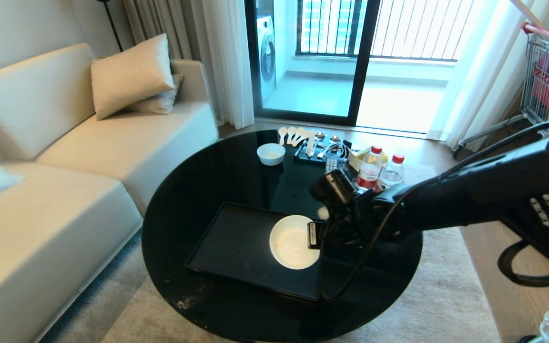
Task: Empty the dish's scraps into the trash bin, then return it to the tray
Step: Put the bowl back to the table
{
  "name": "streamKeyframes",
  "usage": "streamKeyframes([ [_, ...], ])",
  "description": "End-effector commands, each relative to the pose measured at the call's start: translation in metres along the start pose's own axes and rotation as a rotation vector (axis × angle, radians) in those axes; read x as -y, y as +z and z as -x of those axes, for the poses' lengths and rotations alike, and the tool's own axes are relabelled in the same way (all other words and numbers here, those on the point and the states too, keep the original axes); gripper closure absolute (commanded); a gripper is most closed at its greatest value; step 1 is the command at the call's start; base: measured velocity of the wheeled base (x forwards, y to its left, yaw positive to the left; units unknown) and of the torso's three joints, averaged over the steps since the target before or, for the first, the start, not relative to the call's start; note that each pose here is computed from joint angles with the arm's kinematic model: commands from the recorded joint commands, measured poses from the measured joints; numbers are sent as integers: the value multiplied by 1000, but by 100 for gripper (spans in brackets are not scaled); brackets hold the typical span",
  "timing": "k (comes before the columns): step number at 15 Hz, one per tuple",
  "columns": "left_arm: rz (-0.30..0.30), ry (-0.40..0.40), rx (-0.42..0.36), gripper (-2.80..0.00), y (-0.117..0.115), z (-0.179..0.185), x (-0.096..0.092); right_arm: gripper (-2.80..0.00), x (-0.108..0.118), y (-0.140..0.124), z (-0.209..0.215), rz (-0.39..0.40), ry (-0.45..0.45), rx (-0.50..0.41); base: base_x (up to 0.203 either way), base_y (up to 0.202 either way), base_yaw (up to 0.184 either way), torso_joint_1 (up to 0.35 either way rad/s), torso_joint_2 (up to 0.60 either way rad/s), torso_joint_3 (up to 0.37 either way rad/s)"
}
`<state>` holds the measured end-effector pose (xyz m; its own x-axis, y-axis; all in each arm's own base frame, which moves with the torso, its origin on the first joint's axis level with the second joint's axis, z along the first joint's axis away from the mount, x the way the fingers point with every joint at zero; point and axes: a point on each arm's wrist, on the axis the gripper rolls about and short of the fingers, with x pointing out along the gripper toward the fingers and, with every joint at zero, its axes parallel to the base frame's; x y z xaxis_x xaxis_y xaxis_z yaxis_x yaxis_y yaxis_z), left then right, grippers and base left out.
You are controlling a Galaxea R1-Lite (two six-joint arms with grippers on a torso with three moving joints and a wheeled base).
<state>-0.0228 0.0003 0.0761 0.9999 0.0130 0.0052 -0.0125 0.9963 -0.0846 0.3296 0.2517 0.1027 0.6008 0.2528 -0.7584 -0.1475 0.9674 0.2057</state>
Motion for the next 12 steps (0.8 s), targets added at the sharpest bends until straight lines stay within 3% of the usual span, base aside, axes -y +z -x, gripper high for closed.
streamKeyframes([
  [1,1,1,1,0,0,0,0,0,-1,3,-24,-23,-16,-15,0,0,0,0,0,0],
  [5,1,1,1,0,0,0,0,0,-6,17,-45,-76,-32,-24,0,0,0,0,0,0],
  [11,1,1,1,0,0,0,0,0,18,20,-73,-122,-95,-62,0,0,0,0,0,0],
  [12,1,1,1,0,0,0,0,-280,19,20,-74,-125,-97,-64,0,0,0,0,0,0],
])
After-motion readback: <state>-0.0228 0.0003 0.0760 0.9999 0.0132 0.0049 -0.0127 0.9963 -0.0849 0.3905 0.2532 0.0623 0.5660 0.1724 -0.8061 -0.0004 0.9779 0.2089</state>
